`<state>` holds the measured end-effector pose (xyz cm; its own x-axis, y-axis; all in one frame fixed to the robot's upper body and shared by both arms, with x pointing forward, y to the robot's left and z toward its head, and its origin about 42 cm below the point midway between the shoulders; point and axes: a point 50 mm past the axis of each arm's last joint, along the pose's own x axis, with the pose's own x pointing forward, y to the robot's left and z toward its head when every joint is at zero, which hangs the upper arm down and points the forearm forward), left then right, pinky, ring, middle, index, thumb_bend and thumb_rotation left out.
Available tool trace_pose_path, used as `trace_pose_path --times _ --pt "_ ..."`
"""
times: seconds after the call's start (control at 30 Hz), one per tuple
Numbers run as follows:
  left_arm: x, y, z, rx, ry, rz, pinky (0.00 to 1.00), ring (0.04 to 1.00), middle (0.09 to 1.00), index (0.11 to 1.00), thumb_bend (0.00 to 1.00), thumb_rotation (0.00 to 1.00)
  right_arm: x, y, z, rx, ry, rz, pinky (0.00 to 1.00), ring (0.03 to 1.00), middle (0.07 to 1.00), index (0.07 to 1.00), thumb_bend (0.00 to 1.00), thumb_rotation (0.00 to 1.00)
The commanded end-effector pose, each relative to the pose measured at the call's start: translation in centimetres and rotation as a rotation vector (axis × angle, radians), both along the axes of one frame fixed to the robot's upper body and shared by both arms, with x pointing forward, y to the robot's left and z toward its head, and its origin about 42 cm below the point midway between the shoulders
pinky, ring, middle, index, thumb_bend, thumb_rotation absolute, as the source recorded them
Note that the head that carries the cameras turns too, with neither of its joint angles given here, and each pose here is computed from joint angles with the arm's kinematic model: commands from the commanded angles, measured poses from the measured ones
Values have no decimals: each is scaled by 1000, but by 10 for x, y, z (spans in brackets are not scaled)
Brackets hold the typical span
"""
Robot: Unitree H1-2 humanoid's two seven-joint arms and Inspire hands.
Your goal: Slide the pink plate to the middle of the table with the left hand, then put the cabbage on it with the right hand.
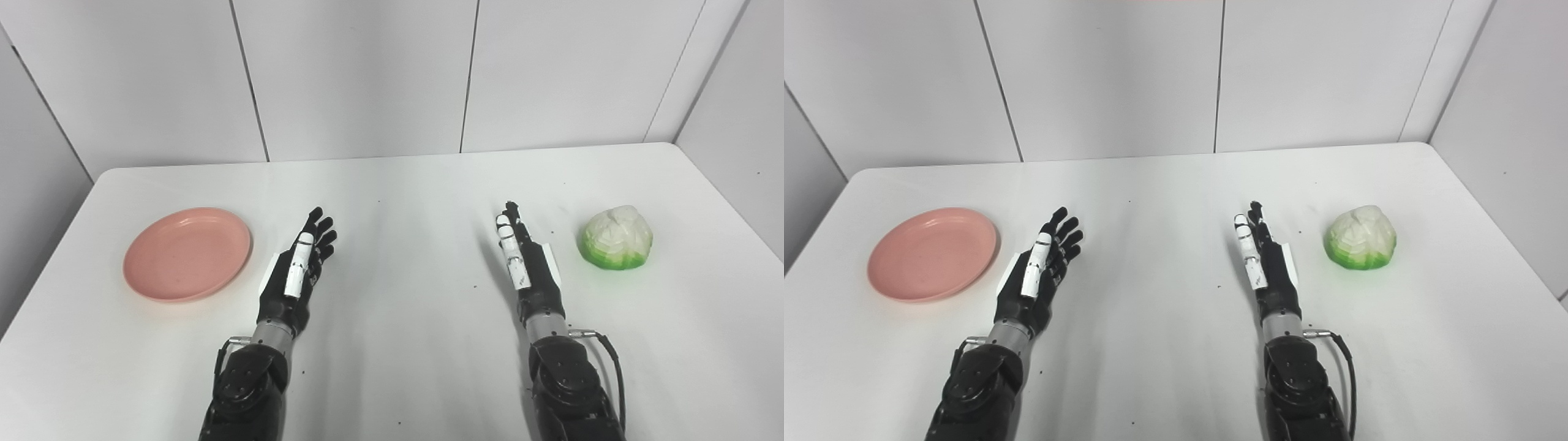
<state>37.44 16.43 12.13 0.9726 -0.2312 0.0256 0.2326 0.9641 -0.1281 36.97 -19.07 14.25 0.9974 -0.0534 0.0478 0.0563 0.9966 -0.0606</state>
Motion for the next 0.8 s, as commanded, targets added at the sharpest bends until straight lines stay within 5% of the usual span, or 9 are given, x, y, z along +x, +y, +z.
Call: trace_pose_path --times 0.0,0.77 --pt "7 -4 9 1 -29 -6 963 951 960 956 469 1000 6 3 15 9 -78 14 956 959 974 976 228 1000" --pt "8 -6 10 1 -27 -18 1000 954 960 954 479 1000 6 1 14 -1 -82 12 950 958 967 967 217 1000"
